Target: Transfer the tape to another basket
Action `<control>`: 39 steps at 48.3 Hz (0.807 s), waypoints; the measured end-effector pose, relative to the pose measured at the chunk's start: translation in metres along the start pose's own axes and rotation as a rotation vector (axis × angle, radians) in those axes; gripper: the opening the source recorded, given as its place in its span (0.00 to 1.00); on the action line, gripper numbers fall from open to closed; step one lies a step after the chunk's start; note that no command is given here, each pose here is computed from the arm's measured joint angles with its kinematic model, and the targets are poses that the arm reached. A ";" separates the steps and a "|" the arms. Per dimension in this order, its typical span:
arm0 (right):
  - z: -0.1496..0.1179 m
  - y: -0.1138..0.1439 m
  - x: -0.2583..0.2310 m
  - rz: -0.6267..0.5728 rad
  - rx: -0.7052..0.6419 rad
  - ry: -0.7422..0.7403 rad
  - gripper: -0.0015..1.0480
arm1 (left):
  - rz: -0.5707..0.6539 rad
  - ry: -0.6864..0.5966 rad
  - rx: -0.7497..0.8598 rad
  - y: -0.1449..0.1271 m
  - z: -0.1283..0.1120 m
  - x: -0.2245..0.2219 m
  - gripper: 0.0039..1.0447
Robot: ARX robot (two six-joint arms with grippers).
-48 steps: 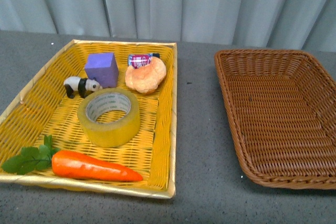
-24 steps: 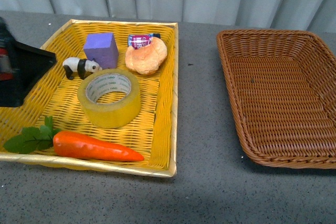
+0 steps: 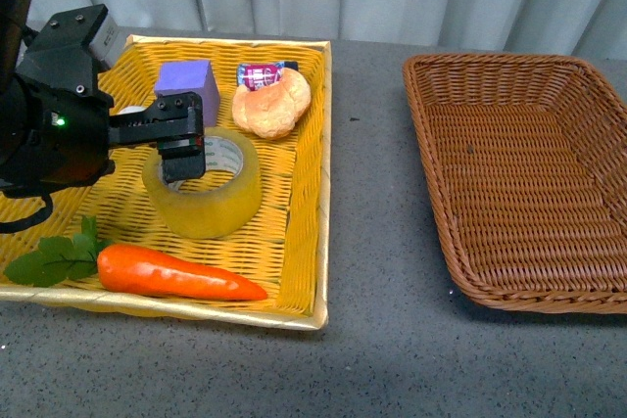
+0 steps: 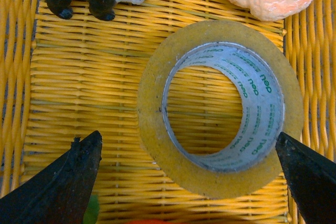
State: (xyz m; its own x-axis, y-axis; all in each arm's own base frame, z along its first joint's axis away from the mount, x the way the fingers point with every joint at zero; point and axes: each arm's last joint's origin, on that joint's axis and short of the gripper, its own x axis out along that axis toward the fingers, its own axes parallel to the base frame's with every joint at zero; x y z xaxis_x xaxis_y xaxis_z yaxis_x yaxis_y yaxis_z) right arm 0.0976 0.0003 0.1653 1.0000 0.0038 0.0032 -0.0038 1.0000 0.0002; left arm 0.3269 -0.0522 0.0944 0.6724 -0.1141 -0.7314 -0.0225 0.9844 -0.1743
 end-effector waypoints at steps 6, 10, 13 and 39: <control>0.000 0.000 0.000 0.000 0.000 0.000 0.91 | 0.040 0.022 -0.003 -0.001 0.004 0.012 0.94; 0.000 0.000 0.000 0.000 0.000 0.000 0.91 | 0.046 0.050 -0.004 0.000 0.003 0.018 0.94; 0.000 0.000 0.000 0.000 0.000 0.000 0.91 | 0.062 0.070 -0.008 0.001 -0.001 0.025 0.94; 0.000 0.000 0.000 0.000 0.000 0.000 0.91 | 0.067 0.084 -0.043 0.004 -0.004 0.034 0.42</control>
State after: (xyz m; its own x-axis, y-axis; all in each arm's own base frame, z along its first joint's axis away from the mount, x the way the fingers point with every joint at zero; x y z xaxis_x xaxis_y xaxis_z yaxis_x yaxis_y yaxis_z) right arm 0.0976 0.0003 0.1653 1.0000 0.0038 0.0032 -0.0038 1.0000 0.0002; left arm 0.3470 -0.0526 0.0666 0.6036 -0.0613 -0.7949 -0.0980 0.9838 -0.1503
